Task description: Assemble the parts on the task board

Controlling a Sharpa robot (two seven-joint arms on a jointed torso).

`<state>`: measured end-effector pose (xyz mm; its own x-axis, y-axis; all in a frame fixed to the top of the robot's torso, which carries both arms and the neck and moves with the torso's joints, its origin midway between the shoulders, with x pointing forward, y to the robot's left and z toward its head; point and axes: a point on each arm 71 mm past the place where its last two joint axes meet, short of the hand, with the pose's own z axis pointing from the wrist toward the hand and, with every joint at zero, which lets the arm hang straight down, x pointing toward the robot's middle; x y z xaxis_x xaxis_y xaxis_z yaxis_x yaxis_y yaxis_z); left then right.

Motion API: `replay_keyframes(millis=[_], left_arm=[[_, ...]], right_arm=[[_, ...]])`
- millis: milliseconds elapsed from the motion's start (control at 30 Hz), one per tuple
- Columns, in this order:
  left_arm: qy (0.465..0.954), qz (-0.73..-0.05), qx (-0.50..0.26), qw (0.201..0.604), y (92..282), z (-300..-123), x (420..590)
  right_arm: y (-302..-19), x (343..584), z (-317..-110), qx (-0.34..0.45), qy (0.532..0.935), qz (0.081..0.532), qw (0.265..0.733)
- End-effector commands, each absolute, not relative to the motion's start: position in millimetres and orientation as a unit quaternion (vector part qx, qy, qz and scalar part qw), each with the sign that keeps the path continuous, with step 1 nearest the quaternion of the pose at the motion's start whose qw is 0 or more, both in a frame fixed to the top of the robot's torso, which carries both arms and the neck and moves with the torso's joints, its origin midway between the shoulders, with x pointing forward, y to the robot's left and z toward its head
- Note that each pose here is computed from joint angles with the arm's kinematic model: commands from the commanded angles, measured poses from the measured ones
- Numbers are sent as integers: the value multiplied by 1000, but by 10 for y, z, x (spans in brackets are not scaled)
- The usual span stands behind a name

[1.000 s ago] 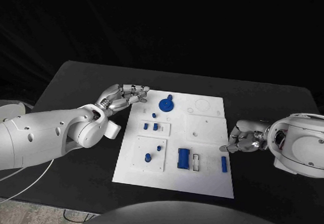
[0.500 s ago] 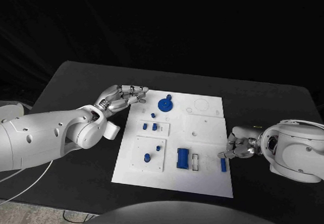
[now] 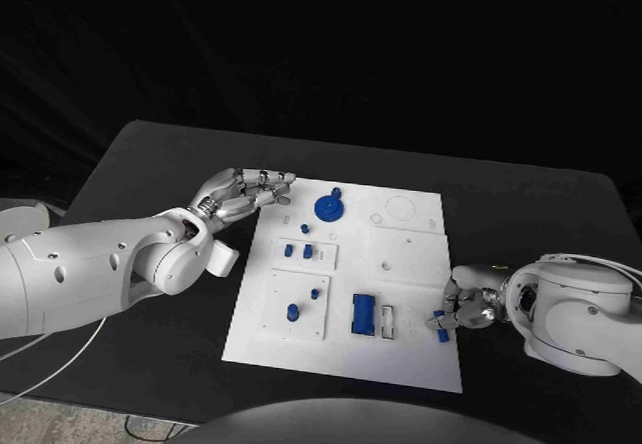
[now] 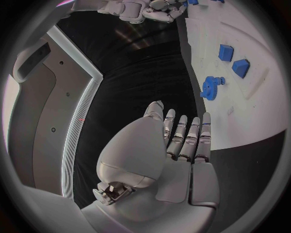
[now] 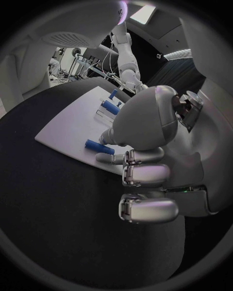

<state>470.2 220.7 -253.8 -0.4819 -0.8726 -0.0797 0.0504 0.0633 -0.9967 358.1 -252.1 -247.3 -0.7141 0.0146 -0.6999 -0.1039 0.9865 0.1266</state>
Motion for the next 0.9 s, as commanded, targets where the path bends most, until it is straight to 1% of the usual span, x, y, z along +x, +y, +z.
replay_keyframes(millis=[33,267,600,767,900], left_arm=[[616,-608,-330,377,2187,-2536,4688],[617,-607,-331,377,2197,-2544,4683],[618,-606,-332,375,2202,-2561,4673],[617,-606,-332,376,2207,-2566,4670],[617,-606,-333,376,2205,-2569,4669]], right_arm=[[-2544,3535,-2591,-32,932,63,357],[-2493,3520,-2625,-25,929,74,361],[-2394,3503,-2596,14,923,111,368],[-2382,3516,-2550,66,924,138,352],[-2367,3532,-2479,125,923,166,323]])
